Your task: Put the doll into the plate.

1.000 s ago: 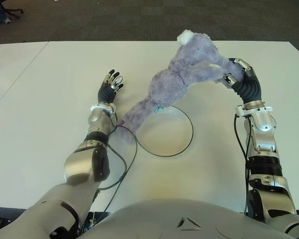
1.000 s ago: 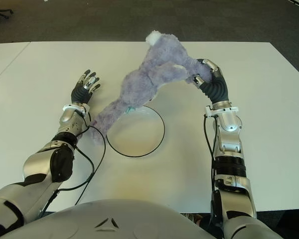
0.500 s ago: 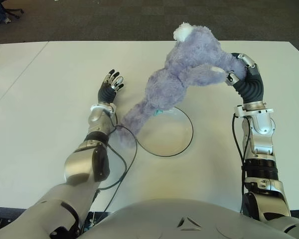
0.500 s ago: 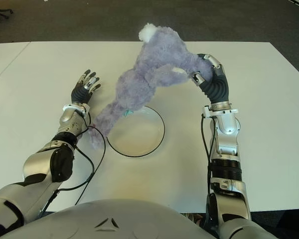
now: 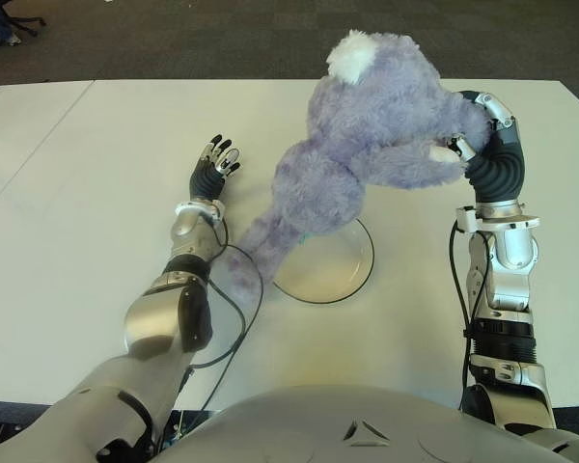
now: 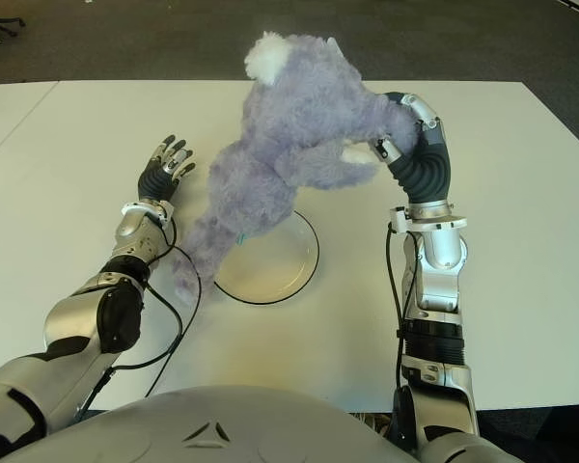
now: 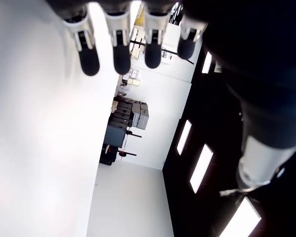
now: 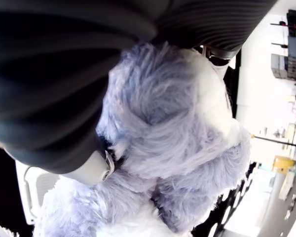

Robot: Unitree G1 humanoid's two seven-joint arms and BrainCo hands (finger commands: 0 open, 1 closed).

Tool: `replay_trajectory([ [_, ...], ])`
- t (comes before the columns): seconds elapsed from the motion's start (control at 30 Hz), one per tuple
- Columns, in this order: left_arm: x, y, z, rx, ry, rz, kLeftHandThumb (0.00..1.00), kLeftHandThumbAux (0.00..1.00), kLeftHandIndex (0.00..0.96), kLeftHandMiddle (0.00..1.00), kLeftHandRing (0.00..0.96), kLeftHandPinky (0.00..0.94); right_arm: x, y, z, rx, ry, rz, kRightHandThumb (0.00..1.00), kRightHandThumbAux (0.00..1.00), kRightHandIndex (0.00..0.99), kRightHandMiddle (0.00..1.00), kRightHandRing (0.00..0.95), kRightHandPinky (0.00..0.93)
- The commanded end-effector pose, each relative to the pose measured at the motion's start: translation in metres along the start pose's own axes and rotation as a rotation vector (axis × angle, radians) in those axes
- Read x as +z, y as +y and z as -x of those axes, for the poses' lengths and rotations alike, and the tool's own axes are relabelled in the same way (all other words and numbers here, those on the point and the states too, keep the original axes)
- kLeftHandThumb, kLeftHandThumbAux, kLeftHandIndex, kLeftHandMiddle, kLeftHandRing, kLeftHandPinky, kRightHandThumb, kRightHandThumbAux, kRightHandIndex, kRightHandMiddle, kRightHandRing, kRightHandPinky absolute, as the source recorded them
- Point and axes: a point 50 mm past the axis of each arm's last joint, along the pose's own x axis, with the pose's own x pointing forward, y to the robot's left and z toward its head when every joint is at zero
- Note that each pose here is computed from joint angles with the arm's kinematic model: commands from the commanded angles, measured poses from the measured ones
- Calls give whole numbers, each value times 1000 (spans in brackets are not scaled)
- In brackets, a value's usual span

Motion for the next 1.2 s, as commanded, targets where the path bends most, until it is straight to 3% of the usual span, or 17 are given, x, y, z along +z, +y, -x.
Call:
replay_trajectory([
  [0.03, -110, 14, 77, 138, 457, 152, 11, 689, 78, 111, 127, 161, 2, 19, 8, 56, -34, 96, 697, 720, 438, 861, 883, 872],
  [0.3, -110, 13, 77, 137, 451, 162, 0, 678, 84, 113, 125, 157, 2, 23, 6, 93, -65, 199, 683, 726, 436, 868, 882, 865],
  [0.7, -111, 12, 77, 137, 455, 160, 0, 675, 75, 110, 121, 150, -1, 33, 8, 115, -41, 203, 680, 728, 435, 881, 888, 879],
  [0.9, -111, 12, 77, 139, 452, 158, 0, 658, 68, 106, 113, 127, -6, 45, 11, 175, 10, 157, 680, 728, 435, 880, 886, 870],
  [0.97, -111, 12, 77, 139, 446, 167, 0, 644, 78, 117, 125, 166, -12, 48, 14, 206, 56, 130, 680, 729, 435, 868, 876, 855],
  [1.2, -111, 12, 78, 134, 437, 193, 0, 633, 84, 126, 129, 155, -28, 49, 20, 253, 145, 82, 681, 729, 435, 863, 872, 858],
])
